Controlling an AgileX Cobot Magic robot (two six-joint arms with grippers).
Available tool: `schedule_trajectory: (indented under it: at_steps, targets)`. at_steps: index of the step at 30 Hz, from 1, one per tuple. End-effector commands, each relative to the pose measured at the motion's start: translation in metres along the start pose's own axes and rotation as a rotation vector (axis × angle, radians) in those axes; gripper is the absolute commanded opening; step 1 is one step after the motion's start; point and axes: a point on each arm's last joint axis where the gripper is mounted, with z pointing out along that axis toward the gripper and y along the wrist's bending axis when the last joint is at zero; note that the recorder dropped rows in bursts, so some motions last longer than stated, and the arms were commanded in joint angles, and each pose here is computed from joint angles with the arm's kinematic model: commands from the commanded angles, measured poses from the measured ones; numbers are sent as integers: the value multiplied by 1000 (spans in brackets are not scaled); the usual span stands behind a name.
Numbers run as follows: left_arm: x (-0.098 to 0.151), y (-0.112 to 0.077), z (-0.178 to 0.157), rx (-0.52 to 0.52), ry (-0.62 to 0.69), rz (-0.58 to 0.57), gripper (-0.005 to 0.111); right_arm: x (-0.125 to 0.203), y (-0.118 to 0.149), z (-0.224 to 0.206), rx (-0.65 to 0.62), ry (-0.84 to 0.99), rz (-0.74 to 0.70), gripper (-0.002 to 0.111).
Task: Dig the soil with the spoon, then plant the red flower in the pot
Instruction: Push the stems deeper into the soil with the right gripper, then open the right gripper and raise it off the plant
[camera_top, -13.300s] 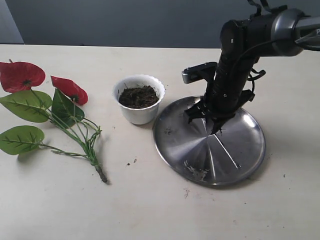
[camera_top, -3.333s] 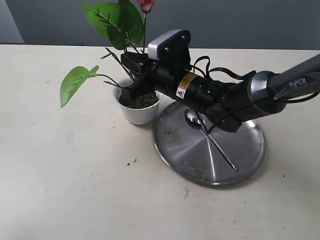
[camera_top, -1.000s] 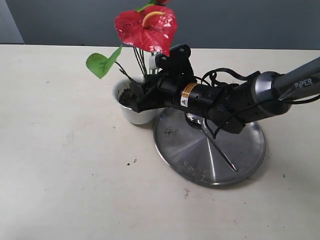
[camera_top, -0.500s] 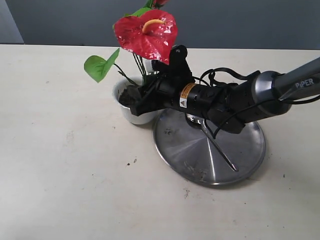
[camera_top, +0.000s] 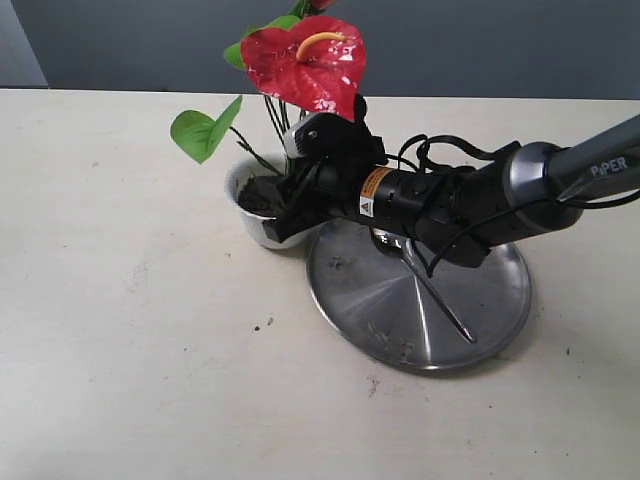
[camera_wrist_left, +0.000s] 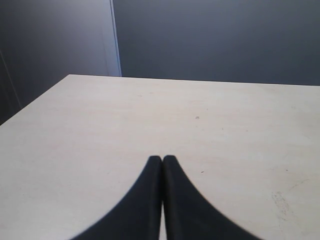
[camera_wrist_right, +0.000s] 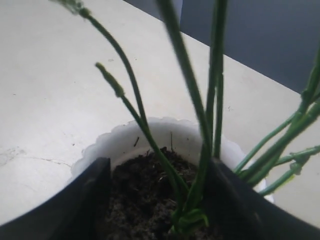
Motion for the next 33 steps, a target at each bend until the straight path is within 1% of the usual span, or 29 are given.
schedule_trajectory:
  at_steps: [1,6,16,20,33]
  targets:
    - [0,0,0,5,-8,0,0,2,0,-6,23,70,-45,54]
    - [0,0,0,5,-8,0,0,-10,-3,-13,46,79,-62,54]
    - [0,0,0,3,-6,0,0,-13,-1,-12,41,56,-108,54]
    - [0,0,0,3,-6,0,0,-14,-8,-13,111,47,-137,54]
    - [0,0,0,3,-6,0,0,-22,-7,-15,111,8,-151,54]
